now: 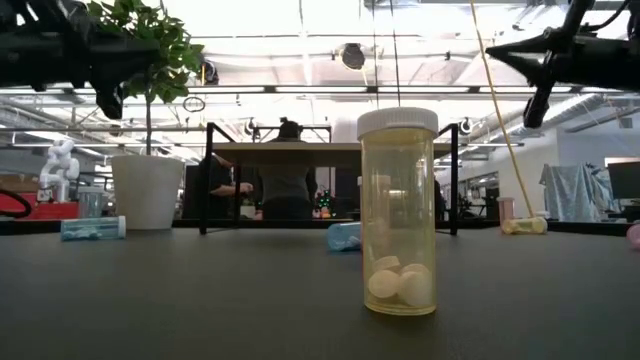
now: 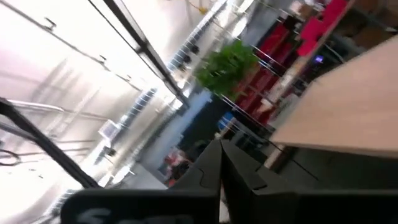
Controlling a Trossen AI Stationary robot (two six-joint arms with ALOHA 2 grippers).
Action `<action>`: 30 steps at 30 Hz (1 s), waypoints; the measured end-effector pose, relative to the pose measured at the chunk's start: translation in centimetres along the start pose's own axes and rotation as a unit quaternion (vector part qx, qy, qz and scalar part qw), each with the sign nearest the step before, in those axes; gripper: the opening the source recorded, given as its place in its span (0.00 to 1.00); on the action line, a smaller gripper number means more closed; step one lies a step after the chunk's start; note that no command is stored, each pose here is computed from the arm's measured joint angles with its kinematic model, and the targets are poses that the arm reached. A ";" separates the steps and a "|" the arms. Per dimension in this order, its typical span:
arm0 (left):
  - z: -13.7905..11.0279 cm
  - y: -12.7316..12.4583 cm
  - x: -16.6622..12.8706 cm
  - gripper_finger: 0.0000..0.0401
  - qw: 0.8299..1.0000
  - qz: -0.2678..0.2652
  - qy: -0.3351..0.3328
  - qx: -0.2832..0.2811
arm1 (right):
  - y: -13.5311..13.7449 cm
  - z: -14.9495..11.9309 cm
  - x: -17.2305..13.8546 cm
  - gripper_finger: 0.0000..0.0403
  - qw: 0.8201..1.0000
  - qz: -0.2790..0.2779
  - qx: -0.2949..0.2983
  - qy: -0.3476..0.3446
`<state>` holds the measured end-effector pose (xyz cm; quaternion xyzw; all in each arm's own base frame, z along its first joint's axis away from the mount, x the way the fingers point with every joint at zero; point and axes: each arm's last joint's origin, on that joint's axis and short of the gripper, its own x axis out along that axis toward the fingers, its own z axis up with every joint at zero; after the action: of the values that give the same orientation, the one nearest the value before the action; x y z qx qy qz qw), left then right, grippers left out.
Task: Pick and place medicine bottles onto shelf by color
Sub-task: Put the top left blue pill bottle on the shelf
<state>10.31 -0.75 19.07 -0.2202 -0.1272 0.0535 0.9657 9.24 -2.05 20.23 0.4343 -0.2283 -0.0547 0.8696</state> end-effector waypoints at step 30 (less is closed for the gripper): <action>3.5 -4.1 8.2 0.11 0.991 0.090 0.088 0.040 | 1.6 -2.3 3.4 0.00 0.989 0.060 -0.010 0.138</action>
<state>17.44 -1.63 25.76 -0.1961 -0.0191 0.1258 0.9723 13.16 -0.41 21.45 0.4150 -0.1309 0.0556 0.8986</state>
